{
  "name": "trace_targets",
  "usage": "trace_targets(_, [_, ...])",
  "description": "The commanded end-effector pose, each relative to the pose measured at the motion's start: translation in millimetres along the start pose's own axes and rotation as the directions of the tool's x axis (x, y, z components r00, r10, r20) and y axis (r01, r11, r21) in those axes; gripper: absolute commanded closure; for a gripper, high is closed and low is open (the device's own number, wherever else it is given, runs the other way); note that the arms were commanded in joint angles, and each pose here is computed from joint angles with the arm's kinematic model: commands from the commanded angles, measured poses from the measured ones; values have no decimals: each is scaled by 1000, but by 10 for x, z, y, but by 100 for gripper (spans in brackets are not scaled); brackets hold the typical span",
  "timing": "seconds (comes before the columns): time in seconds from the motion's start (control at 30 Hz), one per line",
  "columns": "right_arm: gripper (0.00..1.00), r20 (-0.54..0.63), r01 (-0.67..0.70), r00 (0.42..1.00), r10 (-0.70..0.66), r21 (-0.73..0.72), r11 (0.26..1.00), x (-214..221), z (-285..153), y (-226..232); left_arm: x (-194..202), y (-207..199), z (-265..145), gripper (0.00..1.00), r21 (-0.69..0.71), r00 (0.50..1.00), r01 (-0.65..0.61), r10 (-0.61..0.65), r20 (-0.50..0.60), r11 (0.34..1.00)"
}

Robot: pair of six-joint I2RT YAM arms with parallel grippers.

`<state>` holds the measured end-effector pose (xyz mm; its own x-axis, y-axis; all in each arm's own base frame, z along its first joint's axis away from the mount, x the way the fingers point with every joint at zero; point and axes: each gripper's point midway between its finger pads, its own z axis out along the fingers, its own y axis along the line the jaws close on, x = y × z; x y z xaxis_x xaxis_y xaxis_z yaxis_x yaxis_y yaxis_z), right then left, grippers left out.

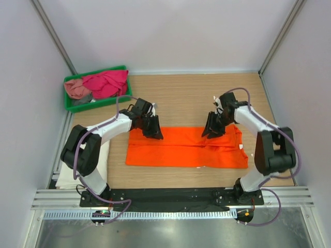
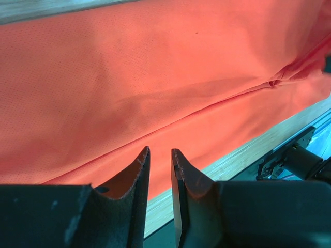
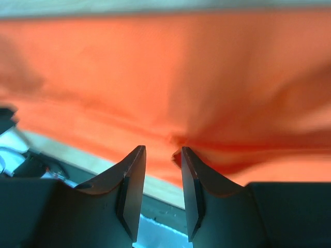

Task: Fold and stack the t-shirts
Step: Fold the tshirt

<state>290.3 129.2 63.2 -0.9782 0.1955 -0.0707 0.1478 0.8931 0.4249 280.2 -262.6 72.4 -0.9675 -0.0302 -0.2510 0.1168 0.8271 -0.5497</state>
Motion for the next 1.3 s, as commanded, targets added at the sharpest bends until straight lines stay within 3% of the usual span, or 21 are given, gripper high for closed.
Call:
trace_targets(0.0, [61, -35, -47, 998, 43, -133, 990, 474, -280, 216, -155, -153, -143, 76, 38, 998, -33, 31, 62, 999])
trace_targets(0.07, [60, -102, -120, 990, 101, -201, 972, 725, -294, 286, -164, -160, -158, 76, 36, 997, -35, 33, 65, 999])
trace_targets(0.17, [59, 19, -104, 993, 113, -256, 961, 453, -528, 394, -210, -204, -191, 76, 41, 996, -45, 42, 73, 998])
trace_targets(0.27, [59, 146, -83, 983, 108, -167, 982, -78, -655, 230, -265, -275, -172, 75, 64, 996, -60, 55, 73, 996])
trace_targets(0.33, [58, 126, -79, 988, 89, -88, 993, -194, -583, 62, -292, -398, -124, 75, 112, 996, -72, 66, 60, 991])
trace_targets(0.4, [56, 182, -69, 980, 76, -45, 997, -382, -663, -27, -266, -589, -77, 67, 170, 994, -103, 95, 54, 980])
trace_targets(0.47, [54, 275, -122, 954, 116, 5, 992, -611, -782, -289, -310, -861, -9, 61, 267, 993, -109, 91, 77, 958])
trace_targets(0.6, [54, 345, -225, 923, 172, 121, 967, -759, -790, -680, -502, -1353, 115, 59, 401, 985, -138, 83, 153, 906])
trace_targets(0.73, [57, 356, -283, 911, 208, 173, 943, -705, -633, -870, -602, -1635, 339, 60, 470, 986, -93, 16, 165, 878])
trace_targets(0.87, [57, 367, -284, 911, 187, 231, 931, -709, -584, -1011, -723, -1649, 661, 60, 486, 979, -54, -50, 198, 873])
trace_targets(1.07, [57, 373, -264, 918, 135, 322, 909, -764, -563, -1198, -718, -1912, 954, 61, 513, 983, -63, -37, 183, 856])
trace_targets(1.27, [58, 346, -255, 928, 138, 320, 913, -740, -470, -1221, -520, -2046, 1163, 62, 523, 993, -43, -19, 113, 851])
